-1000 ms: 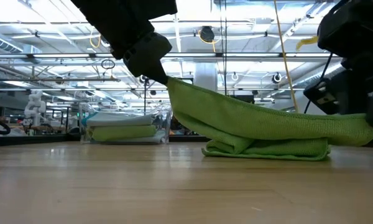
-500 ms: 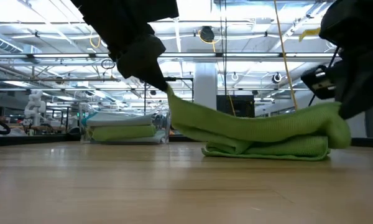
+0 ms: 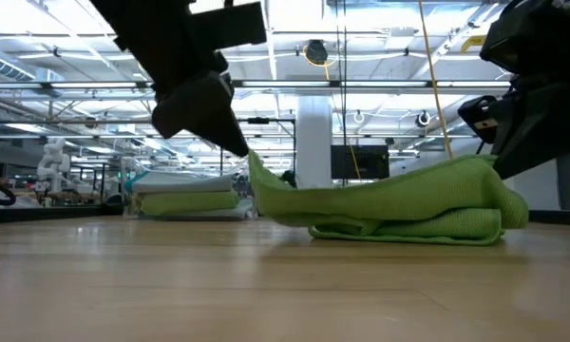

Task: Fold microfiber towels
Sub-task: Fold the green microfiber cloth

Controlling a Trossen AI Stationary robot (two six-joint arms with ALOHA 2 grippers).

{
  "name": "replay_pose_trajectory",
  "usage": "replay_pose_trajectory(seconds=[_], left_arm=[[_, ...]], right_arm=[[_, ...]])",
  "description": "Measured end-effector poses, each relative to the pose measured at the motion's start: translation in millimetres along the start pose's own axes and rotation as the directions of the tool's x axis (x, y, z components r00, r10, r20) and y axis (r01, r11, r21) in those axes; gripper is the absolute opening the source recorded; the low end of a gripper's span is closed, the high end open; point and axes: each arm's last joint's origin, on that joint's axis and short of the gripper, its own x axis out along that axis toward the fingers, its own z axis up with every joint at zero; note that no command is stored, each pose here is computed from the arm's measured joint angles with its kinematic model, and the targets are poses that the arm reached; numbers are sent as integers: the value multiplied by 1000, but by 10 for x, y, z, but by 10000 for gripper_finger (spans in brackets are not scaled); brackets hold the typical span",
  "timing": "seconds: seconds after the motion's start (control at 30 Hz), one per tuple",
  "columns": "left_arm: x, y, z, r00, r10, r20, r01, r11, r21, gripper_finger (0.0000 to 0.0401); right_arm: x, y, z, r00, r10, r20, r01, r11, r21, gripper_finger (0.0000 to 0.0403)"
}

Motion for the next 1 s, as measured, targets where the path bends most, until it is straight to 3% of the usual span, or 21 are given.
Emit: replay_pose_trajectory(seconds=[0.17, 0.43, 0.63, 0.77, 1.0], left_arm=[[57, -38, -77, 1000, -15, 13, 15, 1000, 25, 103], [149, -133, -258, 993, -114, 13, 111, 986, 121, 108], [66, -188, -318, 998, 1, 56, -13, 976, 218, 108], [-28, -262, -301, 991, 44, 129, -89, 925, 369, 115], [147, -298, -324, 990, 85, 112, -129, 861, 492, 179]], right_arm=[[0, 1, 2, 1000, 1, 2, -1, 1000, 1, 3], [1, -11, 6, 1000, -27, 10, 27, 1000, 3, 4], [1, -11, 6, 1000, -27, 10, 27, 1000, 3, 4], [1, -11, 6, 1000, -26, 10, 26, 1000, 3, 4], [1, -10, 6, 1000, -25, 10, 25, 1000, 3, 4]])
